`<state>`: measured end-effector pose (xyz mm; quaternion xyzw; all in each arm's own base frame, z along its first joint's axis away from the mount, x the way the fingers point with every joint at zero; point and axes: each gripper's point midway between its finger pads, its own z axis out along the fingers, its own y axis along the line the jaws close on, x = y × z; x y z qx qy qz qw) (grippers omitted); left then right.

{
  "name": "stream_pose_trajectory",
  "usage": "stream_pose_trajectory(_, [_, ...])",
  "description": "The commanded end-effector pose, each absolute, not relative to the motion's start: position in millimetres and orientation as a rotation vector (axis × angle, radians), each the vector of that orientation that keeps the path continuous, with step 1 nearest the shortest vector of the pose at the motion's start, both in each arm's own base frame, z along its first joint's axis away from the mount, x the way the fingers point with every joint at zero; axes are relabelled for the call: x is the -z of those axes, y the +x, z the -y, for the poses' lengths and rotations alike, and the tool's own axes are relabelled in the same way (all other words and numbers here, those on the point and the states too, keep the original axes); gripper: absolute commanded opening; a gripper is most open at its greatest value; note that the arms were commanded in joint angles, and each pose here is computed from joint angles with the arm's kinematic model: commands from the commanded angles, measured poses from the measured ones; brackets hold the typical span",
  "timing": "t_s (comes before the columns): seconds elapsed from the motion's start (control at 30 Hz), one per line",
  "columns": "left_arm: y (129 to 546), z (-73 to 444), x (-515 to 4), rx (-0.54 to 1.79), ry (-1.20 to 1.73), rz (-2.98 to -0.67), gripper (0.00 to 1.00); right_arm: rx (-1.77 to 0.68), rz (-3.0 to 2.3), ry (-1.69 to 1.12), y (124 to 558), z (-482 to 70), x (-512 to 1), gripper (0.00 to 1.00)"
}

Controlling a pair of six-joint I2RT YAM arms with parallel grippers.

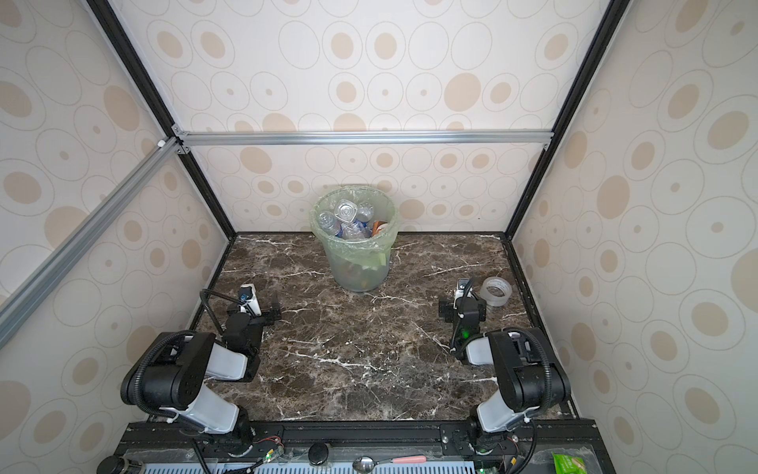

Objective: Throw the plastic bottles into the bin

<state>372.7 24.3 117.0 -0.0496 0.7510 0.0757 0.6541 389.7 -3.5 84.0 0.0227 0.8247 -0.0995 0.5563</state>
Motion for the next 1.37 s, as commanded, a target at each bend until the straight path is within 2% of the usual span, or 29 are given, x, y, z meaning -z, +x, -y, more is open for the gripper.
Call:
stream_pose_trajectory(0.0, [375.2,-23.1,-130.9,-0.197,-0.093,-1.653,0.99,0.227,-1.930,0.045,390.8,1.1,-90.3,1.00])
stream_pose_trajectory(1.33, [374.4,-18.3,-131.6,-0.190,-0.065,-1.648,0.99,0.220,-1.928,0.047,391.2,0.8,-90.9,1.00])
